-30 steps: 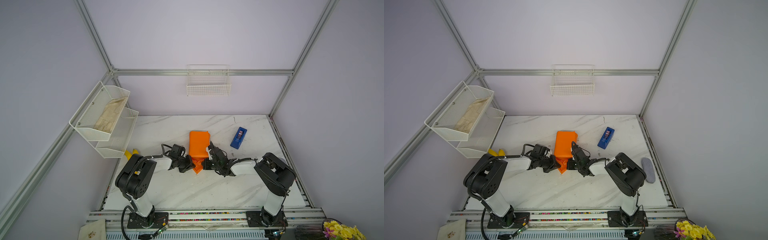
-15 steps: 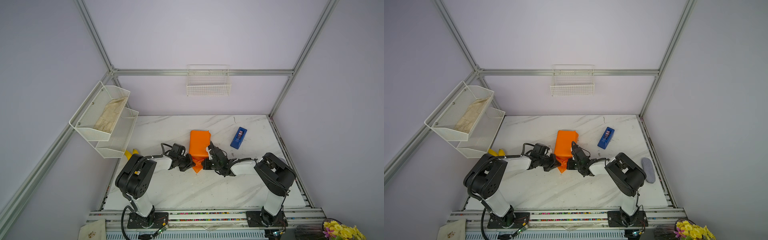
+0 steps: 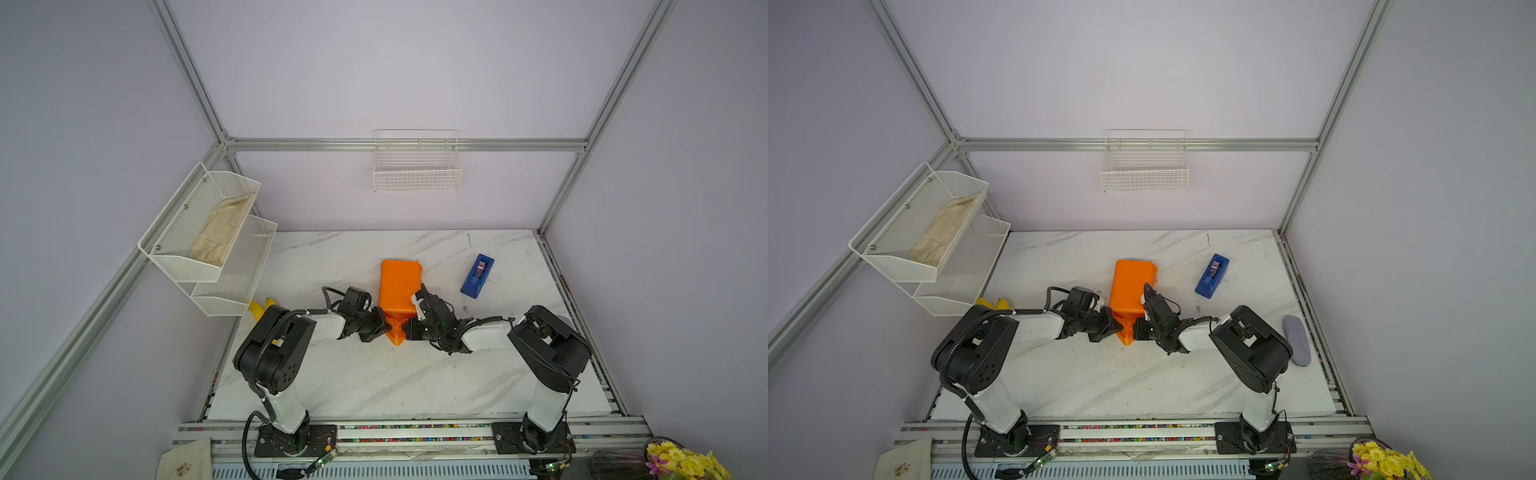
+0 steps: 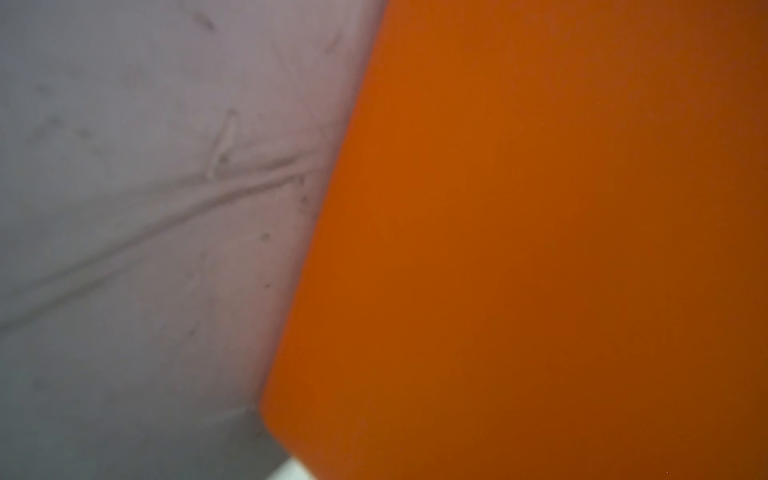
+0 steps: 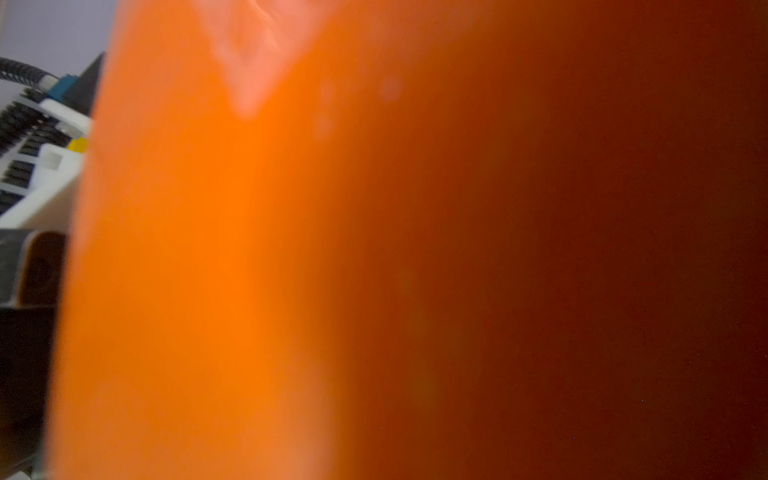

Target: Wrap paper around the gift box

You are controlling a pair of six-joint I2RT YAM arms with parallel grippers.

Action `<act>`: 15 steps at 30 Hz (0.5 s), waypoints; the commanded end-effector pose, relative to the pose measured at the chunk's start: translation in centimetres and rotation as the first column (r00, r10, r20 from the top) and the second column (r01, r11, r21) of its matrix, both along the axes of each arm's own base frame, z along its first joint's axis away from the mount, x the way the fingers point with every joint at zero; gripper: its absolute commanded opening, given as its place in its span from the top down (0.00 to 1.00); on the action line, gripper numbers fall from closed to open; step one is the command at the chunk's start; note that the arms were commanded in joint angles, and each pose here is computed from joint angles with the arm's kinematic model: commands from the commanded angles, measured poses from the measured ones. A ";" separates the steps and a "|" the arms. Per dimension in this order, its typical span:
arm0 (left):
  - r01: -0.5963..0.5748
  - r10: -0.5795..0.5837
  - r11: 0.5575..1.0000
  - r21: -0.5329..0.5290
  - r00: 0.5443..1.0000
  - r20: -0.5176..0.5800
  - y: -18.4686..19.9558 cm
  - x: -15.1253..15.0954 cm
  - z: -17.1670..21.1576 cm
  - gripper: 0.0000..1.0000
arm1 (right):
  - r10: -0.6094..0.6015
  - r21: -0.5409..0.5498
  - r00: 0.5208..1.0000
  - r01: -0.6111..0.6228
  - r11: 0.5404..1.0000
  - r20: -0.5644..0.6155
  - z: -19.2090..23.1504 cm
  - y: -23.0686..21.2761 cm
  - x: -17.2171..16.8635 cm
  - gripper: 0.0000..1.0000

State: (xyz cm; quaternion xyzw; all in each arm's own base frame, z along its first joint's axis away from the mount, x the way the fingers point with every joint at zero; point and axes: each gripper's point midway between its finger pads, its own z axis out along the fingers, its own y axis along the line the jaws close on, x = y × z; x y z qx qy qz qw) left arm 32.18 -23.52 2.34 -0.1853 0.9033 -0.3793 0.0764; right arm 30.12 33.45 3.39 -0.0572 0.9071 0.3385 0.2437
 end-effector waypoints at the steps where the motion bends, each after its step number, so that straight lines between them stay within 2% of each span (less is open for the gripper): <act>1: -0.017 0.017 1.000 0.009 1.000 0.008 -0.5 1.4 0.2 0.94 | 0.005 0.006 1.000 -0.005 1.000 0.013 0.0 0.6 0.7 1.00; 15: -0.007 0.007 1.000 0.014 1.000 -0.003 -0.4 0.5 -0.2 0.94 | -0.076 -0.001 0.997 0.076 0.997 0.005 -1.0 0.8 2.5 1.00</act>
